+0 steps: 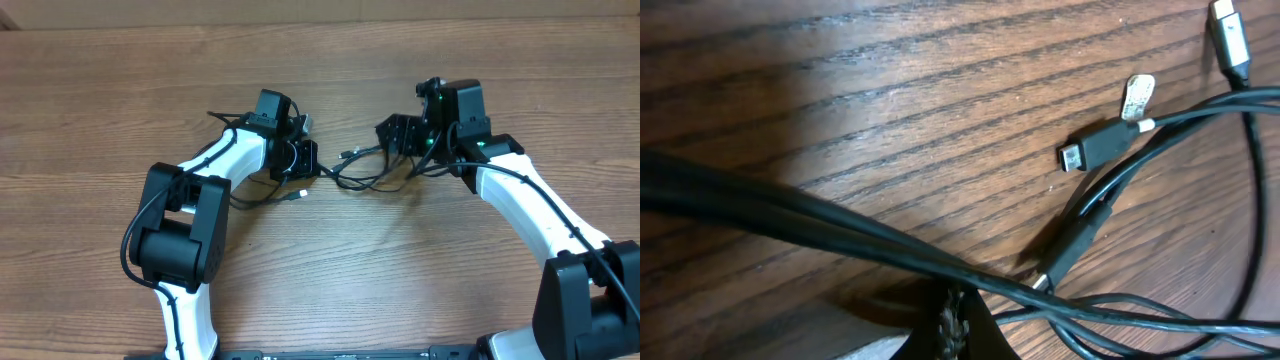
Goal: Untangle cables
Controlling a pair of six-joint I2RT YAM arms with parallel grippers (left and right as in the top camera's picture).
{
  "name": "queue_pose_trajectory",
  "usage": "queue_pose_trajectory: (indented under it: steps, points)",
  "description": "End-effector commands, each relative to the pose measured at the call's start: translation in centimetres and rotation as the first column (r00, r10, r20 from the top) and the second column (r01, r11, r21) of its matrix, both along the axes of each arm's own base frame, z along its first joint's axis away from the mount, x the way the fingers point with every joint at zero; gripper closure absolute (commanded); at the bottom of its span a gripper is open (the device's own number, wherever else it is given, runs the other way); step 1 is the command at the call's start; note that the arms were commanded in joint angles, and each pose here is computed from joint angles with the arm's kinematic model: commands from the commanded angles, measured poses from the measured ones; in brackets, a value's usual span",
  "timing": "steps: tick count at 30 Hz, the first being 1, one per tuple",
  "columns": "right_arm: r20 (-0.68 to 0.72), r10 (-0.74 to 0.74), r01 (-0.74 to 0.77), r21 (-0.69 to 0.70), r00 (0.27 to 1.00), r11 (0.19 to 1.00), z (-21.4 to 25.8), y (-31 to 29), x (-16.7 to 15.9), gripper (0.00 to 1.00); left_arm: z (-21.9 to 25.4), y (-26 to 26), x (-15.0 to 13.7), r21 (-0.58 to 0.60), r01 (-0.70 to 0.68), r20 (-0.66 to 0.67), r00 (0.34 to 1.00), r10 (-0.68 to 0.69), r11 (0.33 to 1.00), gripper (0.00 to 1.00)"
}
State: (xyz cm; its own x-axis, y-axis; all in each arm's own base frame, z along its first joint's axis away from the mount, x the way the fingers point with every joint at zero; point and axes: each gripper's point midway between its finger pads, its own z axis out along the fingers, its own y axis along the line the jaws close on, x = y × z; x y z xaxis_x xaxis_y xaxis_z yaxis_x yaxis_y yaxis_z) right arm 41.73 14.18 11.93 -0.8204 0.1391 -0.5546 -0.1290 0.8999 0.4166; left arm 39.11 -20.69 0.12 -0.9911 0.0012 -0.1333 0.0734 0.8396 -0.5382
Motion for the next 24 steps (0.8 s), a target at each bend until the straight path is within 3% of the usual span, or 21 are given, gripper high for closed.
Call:
queue_pose_trajectory:
  steps: [1,8,15,20,21,24]
  points:
    - [0.033,-0.047,0.048,-0.046,0.998,0.998,0.6,-1.1,1.0,0.25,-0.7,-1.0,-0.6,-0.021,0.042,-0.013,0.999,-0.042,0.999,0.96]
    - [-0.162,-0.045,0.030,-0.094,0.986,0.995,-3.9,-1.5,-1.9,0.35,-0.6,-1.1,-0.6,-0.033,0.043,-0.016,0.999,-0.044,0.999,0.96]
    - [-0.373,-0.057,0.003,-0.144,0.926,0.990,-8.1,-2.3,-5.7,0.74,1.2,-1.1,-0.6,-0.049,0.086,-0.039,0.995,-0.088,0.995,0.93]
    - [-0.495,0.013,-0.043,-0.048,0.869,0.998,-8.5,-0.9,-8.8,0.87,3.7,-1.6,-0.4,-0.075,0.174,-0.013,0.984,-0.176,0.982,0.89]
    - [-0.506,0.029,-0.049,-0.027,0.862,0.998,-8.4,-0.5,-9.1,0.89,3.9,-1.6,-0.4,-0.075,0.175,-0.014,0.984,-0.176,0.982,0.87]
    - [-0.543,0.064,-0.048,0.043,0.837,0.998,-8.0,1.1,-10.1,0.92,3.8,-1.4,-0.3,-0.059,0.170,-0.015,0.985,-0.172,0.984,0.61]
